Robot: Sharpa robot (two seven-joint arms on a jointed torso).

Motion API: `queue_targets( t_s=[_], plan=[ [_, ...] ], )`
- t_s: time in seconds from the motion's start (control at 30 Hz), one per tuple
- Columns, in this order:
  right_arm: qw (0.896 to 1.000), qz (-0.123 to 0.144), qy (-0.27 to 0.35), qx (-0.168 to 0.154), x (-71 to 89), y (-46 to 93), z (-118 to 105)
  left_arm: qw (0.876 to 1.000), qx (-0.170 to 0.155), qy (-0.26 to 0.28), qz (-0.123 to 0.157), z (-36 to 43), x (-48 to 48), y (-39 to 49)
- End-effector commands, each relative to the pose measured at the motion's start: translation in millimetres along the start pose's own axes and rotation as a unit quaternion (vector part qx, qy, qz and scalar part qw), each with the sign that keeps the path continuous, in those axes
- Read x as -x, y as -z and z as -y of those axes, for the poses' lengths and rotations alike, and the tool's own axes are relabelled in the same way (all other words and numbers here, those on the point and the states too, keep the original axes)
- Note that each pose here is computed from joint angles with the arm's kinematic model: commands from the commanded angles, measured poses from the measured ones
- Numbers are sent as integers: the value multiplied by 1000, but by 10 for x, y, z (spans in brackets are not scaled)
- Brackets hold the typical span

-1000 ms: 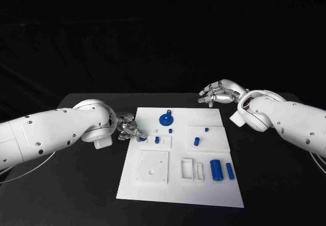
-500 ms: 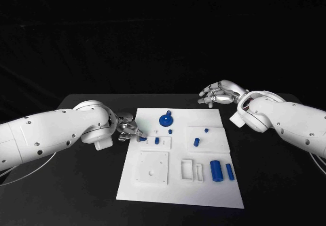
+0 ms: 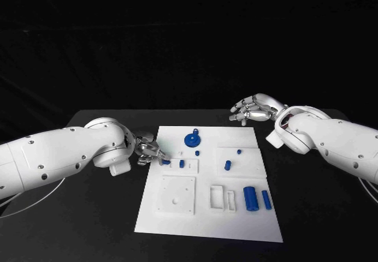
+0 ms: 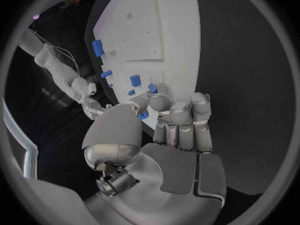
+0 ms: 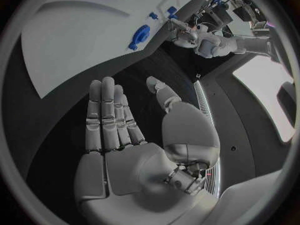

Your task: Assemble the parts on the task board

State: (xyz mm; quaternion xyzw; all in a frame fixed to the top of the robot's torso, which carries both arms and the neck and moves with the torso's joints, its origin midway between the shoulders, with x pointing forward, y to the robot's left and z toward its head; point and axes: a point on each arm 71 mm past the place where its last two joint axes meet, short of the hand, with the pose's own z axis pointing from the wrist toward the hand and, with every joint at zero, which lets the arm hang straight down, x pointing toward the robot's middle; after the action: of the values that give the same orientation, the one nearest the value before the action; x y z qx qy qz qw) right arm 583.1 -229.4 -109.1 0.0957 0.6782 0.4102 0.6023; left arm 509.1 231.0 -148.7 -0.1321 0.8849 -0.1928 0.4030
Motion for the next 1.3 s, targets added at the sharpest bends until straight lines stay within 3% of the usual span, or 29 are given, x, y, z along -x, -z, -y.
queue_targets(
  t_s=[0.03, 0.67, 1.07, 1.3],
  plan=[
    [1000, -7, -2, 5, -15, -4, -11, 1000, -7, 21, -3, 22, -5, 6],
    [1000, -8, -3, 5, -24, -11, -19, 1000, -17, 12, 0, 117, 38, 37],
    [1000, -8, -3, 5, -30, -16, -18, 999, -22, -23, -1, 227, 12, 24],
    [1000, -8, -3, 5, -27, -12, -15, 999, -22, -32, 16, 217, 44, 25]
  ],
)
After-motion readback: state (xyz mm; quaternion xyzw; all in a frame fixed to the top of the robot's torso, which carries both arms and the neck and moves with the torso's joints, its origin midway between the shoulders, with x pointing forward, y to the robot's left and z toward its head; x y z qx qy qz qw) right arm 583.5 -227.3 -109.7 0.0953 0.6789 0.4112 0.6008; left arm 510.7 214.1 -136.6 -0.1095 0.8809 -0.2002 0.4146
